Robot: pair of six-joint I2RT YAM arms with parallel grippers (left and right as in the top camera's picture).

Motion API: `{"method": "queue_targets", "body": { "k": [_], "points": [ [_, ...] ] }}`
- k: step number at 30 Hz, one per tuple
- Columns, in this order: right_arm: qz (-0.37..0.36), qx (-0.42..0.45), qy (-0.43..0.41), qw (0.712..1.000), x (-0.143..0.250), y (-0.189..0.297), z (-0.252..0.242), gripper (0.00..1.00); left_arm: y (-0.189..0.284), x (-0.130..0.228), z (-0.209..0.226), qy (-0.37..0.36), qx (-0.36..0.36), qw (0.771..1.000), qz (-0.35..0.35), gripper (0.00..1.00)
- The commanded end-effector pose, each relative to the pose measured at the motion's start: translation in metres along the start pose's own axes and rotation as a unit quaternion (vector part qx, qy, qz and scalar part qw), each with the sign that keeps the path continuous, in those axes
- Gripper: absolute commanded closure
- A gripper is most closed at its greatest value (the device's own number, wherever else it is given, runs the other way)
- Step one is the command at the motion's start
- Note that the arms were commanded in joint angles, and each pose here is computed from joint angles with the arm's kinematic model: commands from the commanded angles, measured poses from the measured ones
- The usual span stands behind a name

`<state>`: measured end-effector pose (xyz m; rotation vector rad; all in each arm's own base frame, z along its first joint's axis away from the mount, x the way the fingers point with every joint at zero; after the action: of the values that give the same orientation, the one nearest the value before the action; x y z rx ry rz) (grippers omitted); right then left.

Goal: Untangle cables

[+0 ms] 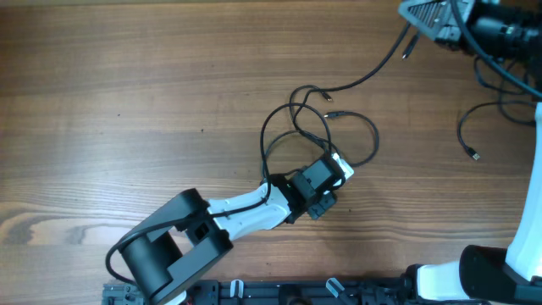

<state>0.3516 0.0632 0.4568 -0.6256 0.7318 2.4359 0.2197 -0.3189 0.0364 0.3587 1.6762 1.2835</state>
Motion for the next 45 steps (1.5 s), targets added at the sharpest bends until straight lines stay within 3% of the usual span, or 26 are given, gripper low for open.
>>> {"method": "queue_targets", "body": {
  "k": [1,8,13,16,22,25,28,31,36,41,45],
  "points": [
    [-0.056,0.068,-0.008,0.996,-0.020,0.017,-0.026,0.96,0.045,-0.022,0.023,0.073,-0.044,0.995,-0.047,0.96],
    [-0.154,0.223,-0.066,0.960,-0.048,0.059,-0.087,0.96,0.153,-0.018,0.056,0.166,-0.059,0.980,-0.094,0.96],
    [-0.154,0.328,-0.126,0.924,-0.045,0.070,-0.143,0.96,0.217,0.001,0.082,0.230,-0.029,0.963,-0.137,0.96],
    [-0.118,0.361,-0.143,0.914,-0.038,0.062,-0.171,0.96,0.247,0.003,0.109,0.288,-0.027,0.938,-0.193,0.96],
    [-0.024,0.423,-0.184,0.887,-0.013,0.042,-0.232,0.96,0.286,0.007,0.183,0.432,-0.096,0.845,-0.301,0.96],
    [0.001,0.431,-0.192,0.882,-0.007,0.036,-0.246,0.96,0.293,0.013,0.204,0.448,-0.122,0.827,-0.317,0.96],
    [0.011,0.426,-0.186,0.885,-0.005,0.035,-0.245,0.96,0.290,0.026,0.220,0.489,-0.150,0.803,-0.305,0.96],
    [0.024,0.415,-0.178,0.892,-0.002,0.033,-0.242,0.96,0.279,0.032,0.222,0.503,-0.148,0.804,-0.282,0.96],
    [0.042,0.313,-0.137,0.939,-0.007,0.014,-0.219,0.96,0.260,0.046,0.234,0.523,-0.183,0.797,-0.240,0.96],
    [-0.043,0.247,-0.057,0.966,-0.044,0.035,-0.157,0.96,0.243,0.075,0.249,0.546,-0.259,0.778,-0.173,0.96],
    [-0.162,0.247,-0.001,0.955,-0.076,0.098,-0.094,0.96,0.223,0.096,0.252,0.557,-0.285,0.772,-0.108,0.96]
  ]
}}
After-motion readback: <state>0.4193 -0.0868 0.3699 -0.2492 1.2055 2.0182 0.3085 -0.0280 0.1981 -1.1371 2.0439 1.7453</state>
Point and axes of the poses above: each gripper's point midway between its finger pads, its own y axis back along the fingers, its own z axis along the line the jaws close on, x = y × z, the point moved 4 cm from there along y, back along the fingers, and after that the axes turned 3 degrees about -y, right-handed, at the moved point
